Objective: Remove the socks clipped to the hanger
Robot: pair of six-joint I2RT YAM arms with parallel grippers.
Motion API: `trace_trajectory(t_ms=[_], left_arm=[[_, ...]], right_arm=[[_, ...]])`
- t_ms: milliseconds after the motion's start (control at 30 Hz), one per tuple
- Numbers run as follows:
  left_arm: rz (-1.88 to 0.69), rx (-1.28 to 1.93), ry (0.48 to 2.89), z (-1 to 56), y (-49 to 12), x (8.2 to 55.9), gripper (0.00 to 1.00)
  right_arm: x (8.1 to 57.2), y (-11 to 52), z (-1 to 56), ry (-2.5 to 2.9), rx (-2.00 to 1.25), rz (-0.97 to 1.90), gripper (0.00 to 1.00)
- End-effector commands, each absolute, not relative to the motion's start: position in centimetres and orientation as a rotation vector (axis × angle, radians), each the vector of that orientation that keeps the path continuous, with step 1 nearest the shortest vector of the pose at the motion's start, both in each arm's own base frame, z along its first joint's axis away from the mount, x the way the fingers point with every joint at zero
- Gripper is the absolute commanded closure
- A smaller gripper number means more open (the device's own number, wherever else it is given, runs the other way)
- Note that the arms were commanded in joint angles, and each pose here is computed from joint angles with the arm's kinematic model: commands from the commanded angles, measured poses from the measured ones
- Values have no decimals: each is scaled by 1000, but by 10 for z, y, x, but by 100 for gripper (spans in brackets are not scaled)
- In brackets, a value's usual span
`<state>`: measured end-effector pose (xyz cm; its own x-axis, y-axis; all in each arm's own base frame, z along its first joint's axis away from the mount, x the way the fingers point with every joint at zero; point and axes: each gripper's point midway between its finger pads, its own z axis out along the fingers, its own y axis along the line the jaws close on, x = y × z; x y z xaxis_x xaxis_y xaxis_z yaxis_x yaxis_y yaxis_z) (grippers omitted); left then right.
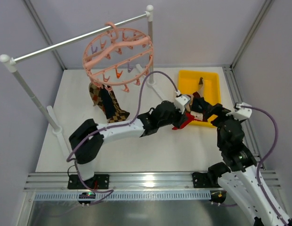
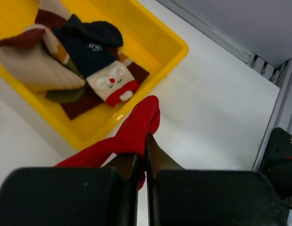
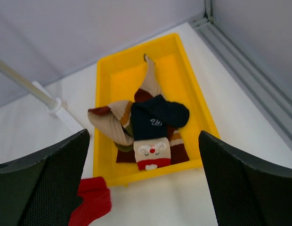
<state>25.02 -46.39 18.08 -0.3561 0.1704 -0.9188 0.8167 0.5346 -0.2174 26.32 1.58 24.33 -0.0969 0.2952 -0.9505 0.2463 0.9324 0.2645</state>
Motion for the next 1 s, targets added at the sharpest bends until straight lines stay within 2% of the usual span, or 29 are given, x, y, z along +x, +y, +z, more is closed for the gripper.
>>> trace_trajectory(t_ms=[0, 33, 200, 233, 267, 300, 433, 467, 500, 567, 700, 967], left_arm=[[-917, 874, 1766, 190, -508, 266, 100], [-939, 855, 1709, 215, -525, 276, 100], [-909, 811, 1645, 233, -574, 314, 100], [-908, 761, 1591, 260, -582, 325, 100], [-879, 739, 1604, 247, -588, 336, 100], [-876, 691, 1558, 268, -592, 344, 100], [-840, 632, 1573, 261, -601, 368, 99], [-845, 620, 1617, 244, -603, 372, 90], [-861, 616, 1628, 243, -604, 376, 44], [-895, 648, 1665, 225, -607, 373, 1], [-970, 718, 1667, 214, -611, 356, 0], [-991, 747, 1669, 244, -602, 344, 0]], right_arm=[[231, -23, 272, 1514, 576, 4, 3], [223, -29, 275, 1489, 591, -2, 3], [190, -49, 294, 1369, 638, 13, 2], [186, -51, 296, 1356, 647, 18, 2], [185, -50, 297, 1356, 643, 30, 2], [187, -46, 298, 1363, 619, 50, 2], [191, -43, 296, 1396, 609, 33, 2], [193, -41, 295, 1405, 600, 33, 2], [195, -40, 294, 1412, 593, 36, 2], [196, -38, 294, 1416, 586, 43, 2], [197, -36, 294, 1419, 581, 51, 2], [196, -34, 294, 1426, 580, 67, 2]])
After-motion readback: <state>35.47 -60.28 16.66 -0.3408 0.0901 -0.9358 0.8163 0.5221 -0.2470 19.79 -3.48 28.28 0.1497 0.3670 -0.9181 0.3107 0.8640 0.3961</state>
